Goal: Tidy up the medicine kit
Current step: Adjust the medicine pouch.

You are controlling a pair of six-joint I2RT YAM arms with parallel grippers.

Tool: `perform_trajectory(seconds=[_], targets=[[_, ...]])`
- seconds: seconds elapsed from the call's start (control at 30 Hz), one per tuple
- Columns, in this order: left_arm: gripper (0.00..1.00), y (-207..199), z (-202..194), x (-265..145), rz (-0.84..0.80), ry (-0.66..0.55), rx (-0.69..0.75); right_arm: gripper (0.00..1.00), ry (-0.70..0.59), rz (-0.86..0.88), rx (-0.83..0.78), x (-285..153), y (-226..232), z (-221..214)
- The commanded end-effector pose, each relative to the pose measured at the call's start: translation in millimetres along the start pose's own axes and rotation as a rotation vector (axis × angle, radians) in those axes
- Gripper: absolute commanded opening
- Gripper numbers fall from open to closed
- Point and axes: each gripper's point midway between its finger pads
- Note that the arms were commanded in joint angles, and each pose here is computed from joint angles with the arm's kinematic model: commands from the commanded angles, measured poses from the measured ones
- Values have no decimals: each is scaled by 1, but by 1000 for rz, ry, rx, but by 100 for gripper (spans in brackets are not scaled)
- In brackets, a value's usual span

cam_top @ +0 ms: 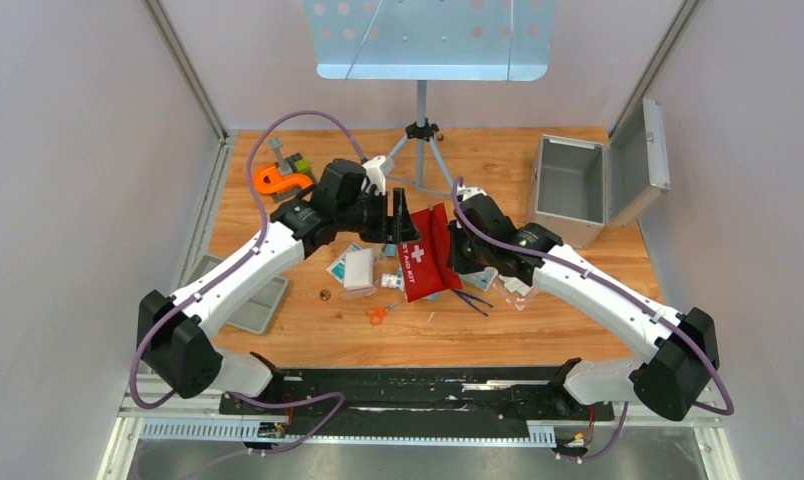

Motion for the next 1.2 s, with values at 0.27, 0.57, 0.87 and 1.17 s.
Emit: perform_trajectory(seconds=[0.27, 0.57, 0.87, 1.17], targets=[[75, 7, 7, 47, 182, -6, -61, 0, -83, 76, 37, -5, 20, 21], [54, 30, -5, 69, 326, 69, 0, 0, -83, 65, 26, -4, 17, 18], [9, 25, -21, 69, 278, 97, -14, 7, -127, -76, 92, 8, -7, 22], [0, 8, -26, 64, 183, 104, -31, 82, -120, -5, 134, 9, 3, 32]])
Point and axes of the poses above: each gripper's point midway between its finger pads, its own x axis out along the fingers, its own y axis along the line the jaws close on, z = x × y, and after that the axes turned 4 degrees about x, right-handed
